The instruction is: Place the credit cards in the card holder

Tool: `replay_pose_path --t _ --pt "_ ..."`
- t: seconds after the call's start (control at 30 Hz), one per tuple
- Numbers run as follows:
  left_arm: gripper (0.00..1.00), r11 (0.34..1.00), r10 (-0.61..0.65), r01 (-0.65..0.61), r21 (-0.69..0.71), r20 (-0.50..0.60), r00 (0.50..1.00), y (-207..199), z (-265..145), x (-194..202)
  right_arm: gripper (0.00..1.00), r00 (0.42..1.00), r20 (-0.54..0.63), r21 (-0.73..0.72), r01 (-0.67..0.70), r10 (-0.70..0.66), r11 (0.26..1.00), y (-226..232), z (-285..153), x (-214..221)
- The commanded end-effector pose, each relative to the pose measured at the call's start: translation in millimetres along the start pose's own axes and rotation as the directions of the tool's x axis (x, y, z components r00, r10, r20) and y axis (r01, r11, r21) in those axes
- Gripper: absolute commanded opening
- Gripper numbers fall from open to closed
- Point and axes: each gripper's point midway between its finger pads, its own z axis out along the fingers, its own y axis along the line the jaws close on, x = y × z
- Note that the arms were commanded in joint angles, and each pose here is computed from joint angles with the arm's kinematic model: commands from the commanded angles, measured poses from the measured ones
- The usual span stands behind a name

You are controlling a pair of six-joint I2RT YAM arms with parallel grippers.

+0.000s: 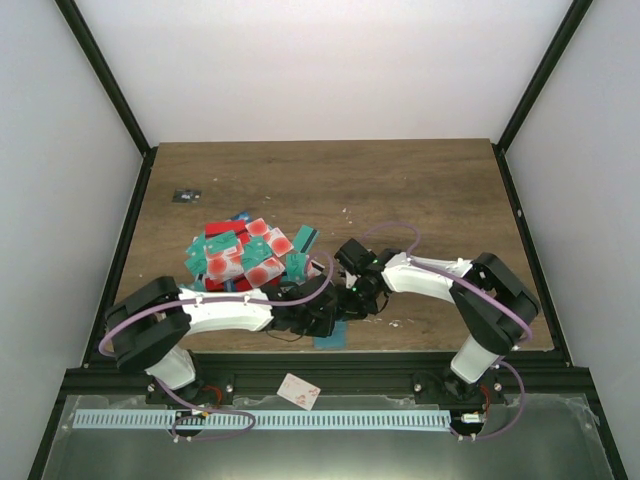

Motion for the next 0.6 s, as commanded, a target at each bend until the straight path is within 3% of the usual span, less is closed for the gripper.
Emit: replay_pose_path --t 0.0,0.13,0.57 --pt "0.11 0.768 -0.216 -0.093 -0.634 -0.392 0.894 170 -47 121 0.15 0.993 0.114 0.220 -0.043 0.018 0.974 -51 8 -23" --pt "0.20 0.811 -0.176 -0.053 -0.583 -0.329 0.928 143 -54 95 0.15 0.993 0.122 0.189 -0.028 0.005 0.982 -41 5 -28" --pt "0.36 0.840 -0.098 -0.034 -0.541 -0.213 0.972 102 -82 47 0.16 0.980 0.188 0.083 0.047 -0.062 0.995 2 -22 -49"
